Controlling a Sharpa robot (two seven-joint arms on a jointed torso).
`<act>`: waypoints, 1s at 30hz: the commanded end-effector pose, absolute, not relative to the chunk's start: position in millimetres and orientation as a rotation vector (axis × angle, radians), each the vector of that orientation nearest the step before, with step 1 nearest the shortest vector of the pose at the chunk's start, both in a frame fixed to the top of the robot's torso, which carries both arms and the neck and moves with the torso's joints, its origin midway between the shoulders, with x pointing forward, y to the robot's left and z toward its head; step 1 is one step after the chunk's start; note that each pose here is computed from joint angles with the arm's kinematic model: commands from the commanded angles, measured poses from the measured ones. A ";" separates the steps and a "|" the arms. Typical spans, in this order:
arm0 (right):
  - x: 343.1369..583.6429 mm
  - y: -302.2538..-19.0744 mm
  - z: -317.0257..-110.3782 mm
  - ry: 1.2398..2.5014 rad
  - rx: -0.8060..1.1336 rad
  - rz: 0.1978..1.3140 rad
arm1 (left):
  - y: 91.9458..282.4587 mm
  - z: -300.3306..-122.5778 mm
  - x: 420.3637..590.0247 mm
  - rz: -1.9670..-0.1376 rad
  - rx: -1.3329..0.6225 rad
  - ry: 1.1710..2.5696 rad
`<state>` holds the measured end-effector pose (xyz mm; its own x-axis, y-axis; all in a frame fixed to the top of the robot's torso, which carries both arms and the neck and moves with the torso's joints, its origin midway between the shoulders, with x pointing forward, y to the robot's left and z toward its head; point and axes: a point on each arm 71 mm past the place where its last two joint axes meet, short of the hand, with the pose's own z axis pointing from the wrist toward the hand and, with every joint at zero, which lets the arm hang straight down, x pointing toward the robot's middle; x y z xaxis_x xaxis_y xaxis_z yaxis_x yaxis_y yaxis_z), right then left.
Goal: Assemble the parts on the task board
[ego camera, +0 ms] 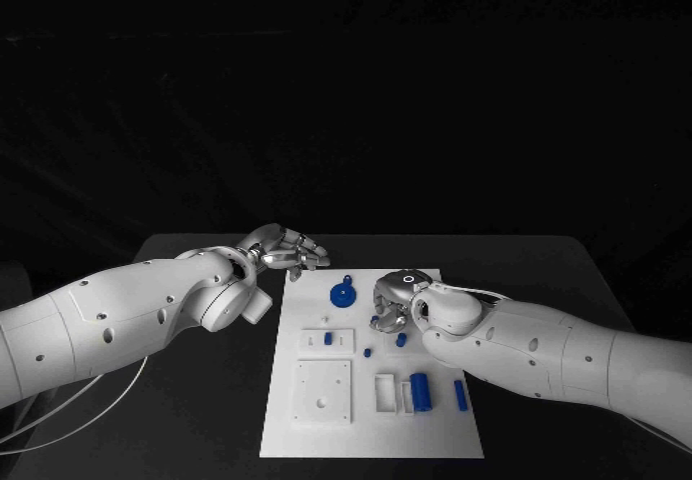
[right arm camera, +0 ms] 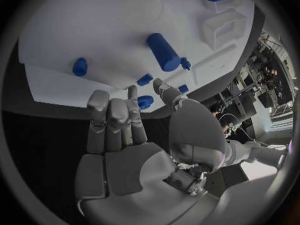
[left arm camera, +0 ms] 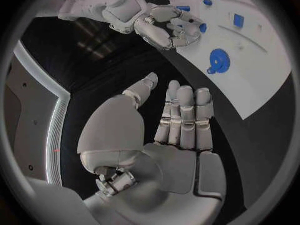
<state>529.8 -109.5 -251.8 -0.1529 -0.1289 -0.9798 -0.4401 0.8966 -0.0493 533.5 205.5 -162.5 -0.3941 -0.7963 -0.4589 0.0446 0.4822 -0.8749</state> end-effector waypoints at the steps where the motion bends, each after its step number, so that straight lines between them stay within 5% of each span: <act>1: 529.5 -108.7 -256.0 1.745 -0.459 0.258 | 201.9 -162.0 532.7 -1.079 -0.639 1.746; 30: 527.8 -92.7 -260.2 1.695 -0.467 0.331 | 199.8 -162.0 531.9 -1.081 -0.638 1.748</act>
